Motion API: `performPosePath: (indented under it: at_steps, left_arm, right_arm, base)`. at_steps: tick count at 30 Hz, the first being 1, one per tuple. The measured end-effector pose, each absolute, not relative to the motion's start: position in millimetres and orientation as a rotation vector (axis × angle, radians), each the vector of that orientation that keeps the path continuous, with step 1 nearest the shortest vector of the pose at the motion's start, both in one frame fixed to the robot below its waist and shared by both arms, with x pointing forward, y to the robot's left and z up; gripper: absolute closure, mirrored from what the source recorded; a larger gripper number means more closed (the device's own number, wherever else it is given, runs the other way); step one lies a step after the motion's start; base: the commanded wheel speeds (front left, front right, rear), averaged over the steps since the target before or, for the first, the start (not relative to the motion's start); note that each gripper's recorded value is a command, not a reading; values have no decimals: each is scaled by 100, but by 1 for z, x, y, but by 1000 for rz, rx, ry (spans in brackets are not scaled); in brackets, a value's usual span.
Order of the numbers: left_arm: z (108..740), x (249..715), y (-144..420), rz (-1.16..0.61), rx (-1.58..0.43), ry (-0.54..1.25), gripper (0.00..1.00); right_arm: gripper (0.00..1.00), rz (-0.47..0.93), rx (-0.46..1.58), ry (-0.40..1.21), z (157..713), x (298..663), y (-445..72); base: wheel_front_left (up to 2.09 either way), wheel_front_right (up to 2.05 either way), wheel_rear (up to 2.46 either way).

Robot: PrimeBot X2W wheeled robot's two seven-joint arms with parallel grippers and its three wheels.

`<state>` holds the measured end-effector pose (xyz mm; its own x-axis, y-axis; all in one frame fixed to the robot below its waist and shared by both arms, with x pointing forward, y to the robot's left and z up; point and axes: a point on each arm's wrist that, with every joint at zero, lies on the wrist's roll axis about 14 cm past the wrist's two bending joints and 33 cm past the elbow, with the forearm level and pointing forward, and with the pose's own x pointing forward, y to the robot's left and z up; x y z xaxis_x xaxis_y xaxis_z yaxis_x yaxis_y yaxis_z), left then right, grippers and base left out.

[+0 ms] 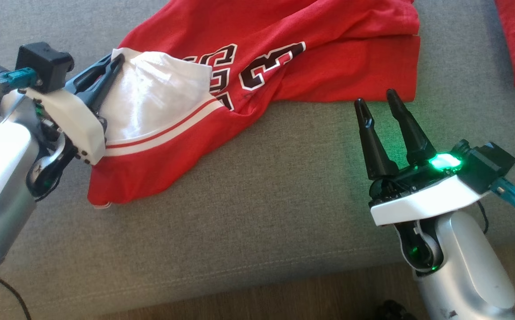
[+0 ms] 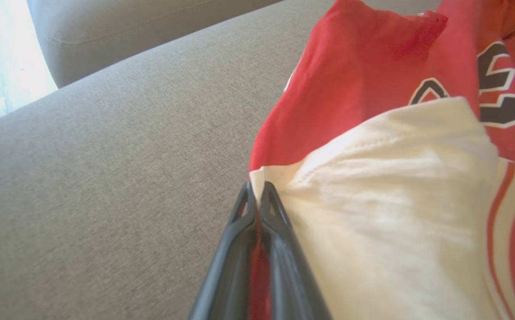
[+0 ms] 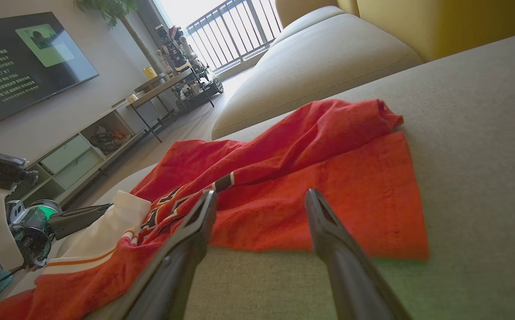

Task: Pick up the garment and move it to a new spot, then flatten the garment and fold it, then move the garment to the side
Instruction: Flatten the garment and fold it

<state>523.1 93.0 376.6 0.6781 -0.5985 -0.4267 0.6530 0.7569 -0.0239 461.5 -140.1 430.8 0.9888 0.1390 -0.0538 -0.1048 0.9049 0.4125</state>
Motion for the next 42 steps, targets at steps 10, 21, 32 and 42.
performPosePath:
  at_steps: [10,21,32,42]
  left_arm:
    - [402,526,97,-693,169,296,100]
    - [432,484,52,-851,234,107,100]
    - [415,428,28,-868,302,90,0]
    - [428,420,23,-853,315,26,0]
  right_arm:
    - [0,131,426,67,437,462,-139]
    - [0,142,430,63,440,463,-135]
    - [0,155,437,44,449,462,-131]
    - [0,163,441,53,447,462,-127]
  base:
    - [0,0,0]
    - [0,0,0]
    - [0,0,0]
    - [0,0,0]
